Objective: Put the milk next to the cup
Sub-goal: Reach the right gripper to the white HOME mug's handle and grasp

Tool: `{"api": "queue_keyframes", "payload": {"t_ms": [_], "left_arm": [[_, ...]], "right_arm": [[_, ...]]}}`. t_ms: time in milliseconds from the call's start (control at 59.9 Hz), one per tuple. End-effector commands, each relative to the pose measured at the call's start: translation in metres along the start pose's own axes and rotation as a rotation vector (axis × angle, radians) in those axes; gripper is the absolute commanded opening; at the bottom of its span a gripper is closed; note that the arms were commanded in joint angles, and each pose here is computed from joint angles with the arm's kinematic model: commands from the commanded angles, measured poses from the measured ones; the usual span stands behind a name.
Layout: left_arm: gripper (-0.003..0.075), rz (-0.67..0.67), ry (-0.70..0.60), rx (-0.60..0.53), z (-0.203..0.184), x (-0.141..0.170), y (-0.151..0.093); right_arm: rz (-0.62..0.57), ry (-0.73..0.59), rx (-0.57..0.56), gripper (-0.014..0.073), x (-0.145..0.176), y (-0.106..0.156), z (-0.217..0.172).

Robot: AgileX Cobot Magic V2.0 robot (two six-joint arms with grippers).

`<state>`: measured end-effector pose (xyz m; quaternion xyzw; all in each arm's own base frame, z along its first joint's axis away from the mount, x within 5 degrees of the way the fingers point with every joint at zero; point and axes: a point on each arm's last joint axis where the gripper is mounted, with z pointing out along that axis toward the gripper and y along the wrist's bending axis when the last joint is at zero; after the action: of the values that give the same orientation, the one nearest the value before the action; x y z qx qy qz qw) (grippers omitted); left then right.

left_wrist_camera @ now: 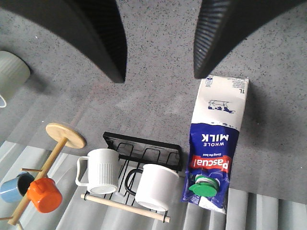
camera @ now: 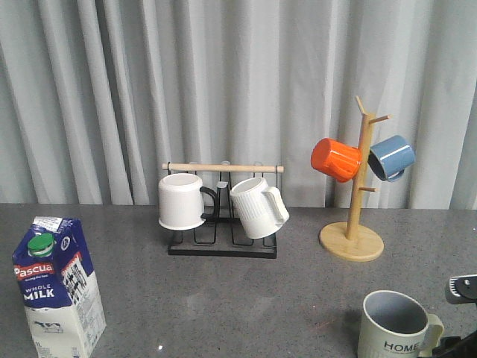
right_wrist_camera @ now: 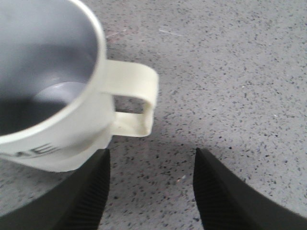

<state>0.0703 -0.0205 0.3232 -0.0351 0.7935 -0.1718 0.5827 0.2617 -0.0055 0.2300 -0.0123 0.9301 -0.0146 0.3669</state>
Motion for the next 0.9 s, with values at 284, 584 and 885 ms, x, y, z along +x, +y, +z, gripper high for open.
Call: {"api": "queue_keyframes", "payload": {"t_ms": [284, 584, 885], "left_arm": [[0.0328, -0.008, -0.076, 0.011, -0.0009, -0.0142, -0.0031], [0.0328, -0.008, -0.076, 0.011, -0.0009, -0.0142, -0.0031], [0.0328, -0.008, -0.075, 0.011, -0.0009, -0.0141, -0.0031]], "right_arm": [[0.092, 0.002, 0.011, 0.0382, -0.0173, -0.0121, -0.0026], [0.076, 0.008, -0.019, 0.0382, -0.0168, -0.0092, -0.0026], [0.067, -0.077, -0.025, 0.0382, -0.0247, -0.0090, -0.0016]]}}
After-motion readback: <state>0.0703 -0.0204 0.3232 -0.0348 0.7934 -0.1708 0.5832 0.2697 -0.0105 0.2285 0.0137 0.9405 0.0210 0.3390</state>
